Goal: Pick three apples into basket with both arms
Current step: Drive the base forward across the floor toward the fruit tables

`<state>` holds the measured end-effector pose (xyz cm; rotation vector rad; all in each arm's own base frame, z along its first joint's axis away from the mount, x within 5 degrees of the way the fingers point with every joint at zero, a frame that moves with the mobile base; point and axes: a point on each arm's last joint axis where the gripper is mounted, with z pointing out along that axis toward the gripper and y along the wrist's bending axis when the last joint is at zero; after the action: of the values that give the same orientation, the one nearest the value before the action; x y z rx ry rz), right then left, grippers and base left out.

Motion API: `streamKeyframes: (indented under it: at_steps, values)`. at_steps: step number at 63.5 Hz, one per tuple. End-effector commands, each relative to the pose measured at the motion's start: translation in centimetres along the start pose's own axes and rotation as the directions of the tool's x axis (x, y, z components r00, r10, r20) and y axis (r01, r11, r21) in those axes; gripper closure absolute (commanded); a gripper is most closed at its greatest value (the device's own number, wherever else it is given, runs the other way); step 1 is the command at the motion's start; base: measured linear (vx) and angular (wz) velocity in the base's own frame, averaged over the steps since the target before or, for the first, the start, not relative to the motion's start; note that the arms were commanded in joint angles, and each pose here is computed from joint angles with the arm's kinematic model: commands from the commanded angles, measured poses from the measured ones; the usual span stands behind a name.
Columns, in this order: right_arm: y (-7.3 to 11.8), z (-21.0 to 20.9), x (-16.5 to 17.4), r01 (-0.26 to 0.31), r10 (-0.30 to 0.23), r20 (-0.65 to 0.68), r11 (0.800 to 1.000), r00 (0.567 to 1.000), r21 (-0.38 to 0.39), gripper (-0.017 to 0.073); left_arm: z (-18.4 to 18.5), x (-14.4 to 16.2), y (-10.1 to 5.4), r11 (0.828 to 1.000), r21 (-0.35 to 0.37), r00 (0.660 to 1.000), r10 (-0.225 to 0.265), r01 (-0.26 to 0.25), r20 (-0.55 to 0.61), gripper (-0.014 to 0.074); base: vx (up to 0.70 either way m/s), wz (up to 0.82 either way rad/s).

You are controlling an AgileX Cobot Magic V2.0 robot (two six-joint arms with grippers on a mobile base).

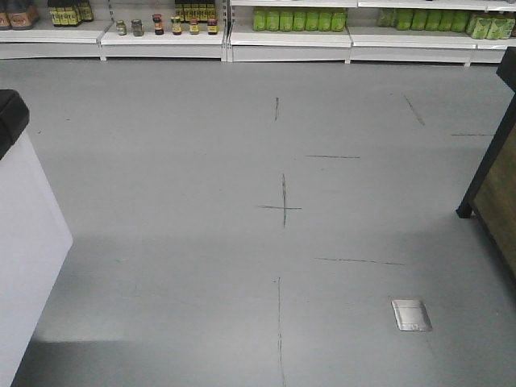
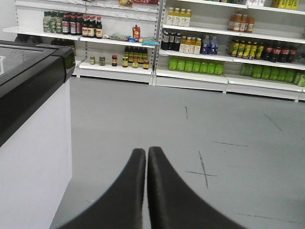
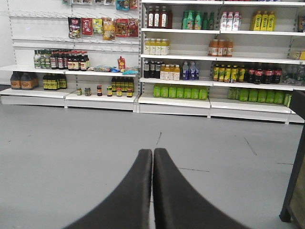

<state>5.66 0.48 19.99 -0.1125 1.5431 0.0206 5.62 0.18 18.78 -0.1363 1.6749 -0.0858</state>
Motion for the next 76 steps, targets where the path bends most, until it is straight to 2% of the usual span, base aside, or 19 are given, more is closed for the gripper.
streamKeyframes:
  at_steps: [1,76]
  values:
    - [-0.02,-0.08,-0.34,0.015,-0.015,0.078,1.000,0.997,0.009,0.0568,-0.12,-0.63,-0.13,1.000,0.017,0.997,-0.010,0.009,0.082,0.0600,0.16,-0.05]
    - [-0.02,-0.08,-0.34,0.015,-0.015,0.078,1.000,0.997,0.009,0.0568,-0.12,-0.63,-0.13,1.000,0.017,0.997,-0.010,0.009,0.082,0.0600,0.10,-0.12]
